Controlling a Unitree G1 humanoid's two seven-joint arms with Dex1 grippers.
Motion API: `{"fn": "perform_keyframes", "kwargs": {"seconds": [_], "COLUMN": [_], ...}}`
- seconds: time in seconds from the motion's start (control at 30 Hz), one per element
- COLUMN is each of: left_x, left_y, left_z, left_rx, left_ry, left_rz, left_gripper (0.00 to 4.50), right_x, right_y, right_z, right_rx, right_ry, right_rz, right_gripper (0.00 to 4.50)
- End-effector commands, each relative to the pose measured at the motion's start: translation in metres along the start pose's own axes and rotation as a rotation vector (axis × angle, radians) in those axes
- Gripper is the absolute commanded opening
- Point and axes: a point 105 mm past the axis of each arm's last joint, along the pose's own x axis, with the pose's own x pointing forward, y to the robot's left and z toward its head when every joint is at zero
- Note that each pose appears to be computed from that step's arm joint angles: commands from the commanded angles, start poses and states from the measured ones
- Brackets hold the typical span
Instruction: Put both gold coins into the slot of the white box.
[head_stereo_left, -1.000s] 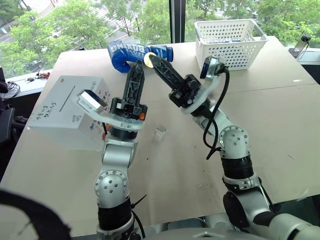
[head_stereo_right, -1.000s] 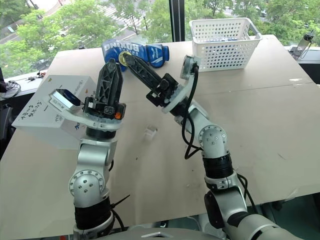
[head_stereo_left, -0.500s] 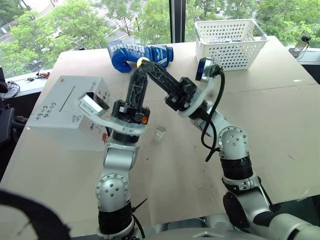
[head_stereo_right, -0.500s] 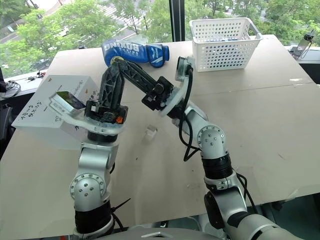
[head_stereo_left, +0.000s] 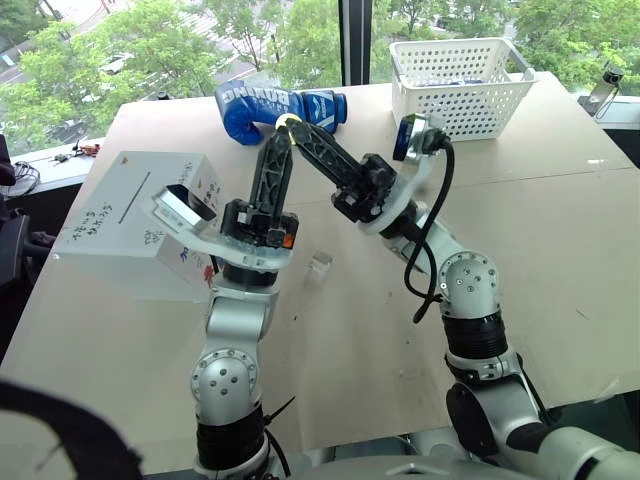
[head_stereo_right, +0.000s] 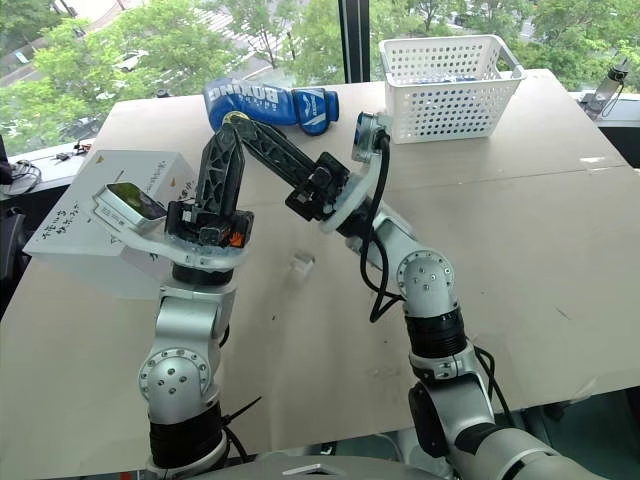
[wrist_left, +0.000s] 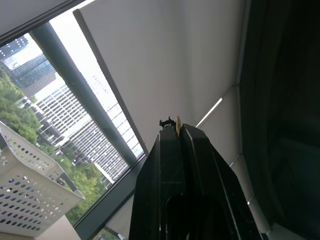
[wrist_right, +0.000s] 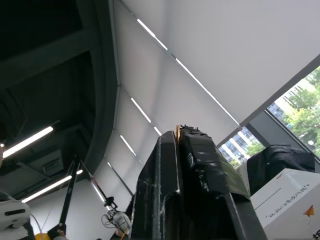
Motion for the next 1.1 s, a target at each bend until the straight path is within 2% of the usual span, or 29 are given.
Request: {"fn": "perform_keyframes", "kwargs": {"seconds": [0.03,0.17,0.3,0.47,0.53,0.7,1.0,1.1], "left_x": [0.005,0.007,0.024,0.054,0.062,0.067,0.061,0.049], "left_y": [-0.009,-0.009,-0.021,-0.046,-0.059,-0.077,-0.051,-0.041], "left_z": [0.003,0.009,0.025,0.053,0.061,0.072,0.097,0.121], "left_rx": [0.018,0.039,0.142,0.322,0.391,0.509,1.095,1.212], "left_ry": [-0.008,-0.020,-0.027,-0.041,-0.029,0.010,0.266,0.282], "left_rz": [-0.036,-0.036,-0.064,-0.085,-0.093,-0.086,0.214,0.356], "left_gripper": [0.00,0.00,0.00,0.00,0.00,0.00,0.00,0.00], "right_x": [0.014,0.008,-0.015,-0.037,-0.040,-0.036,-0.019,-0.019], "right_y": [0.023,0.016,-0.007,-0.029,-0.033,-0.031,-0.017,-0.018], "right_z": [-0.010,-0.001,0.013,0.029,0.037,0.051,0.059,0.058], "right_rx": [0.020,-0.002,-0.138,-0.396,-0.489,-0.567,-0.694,-0.713], "right_ry": [0.045,0.022,0.056,0.176,0.223,0.243,0.327,0.375], "right_rz": [0.107,0.064,-0.030,-0.079,-0.064,-0.024,0.096,0.123], "right_gripper": [1.91,3.81,3.81,3.81,3.81,3.81,3.81,3.81]}}
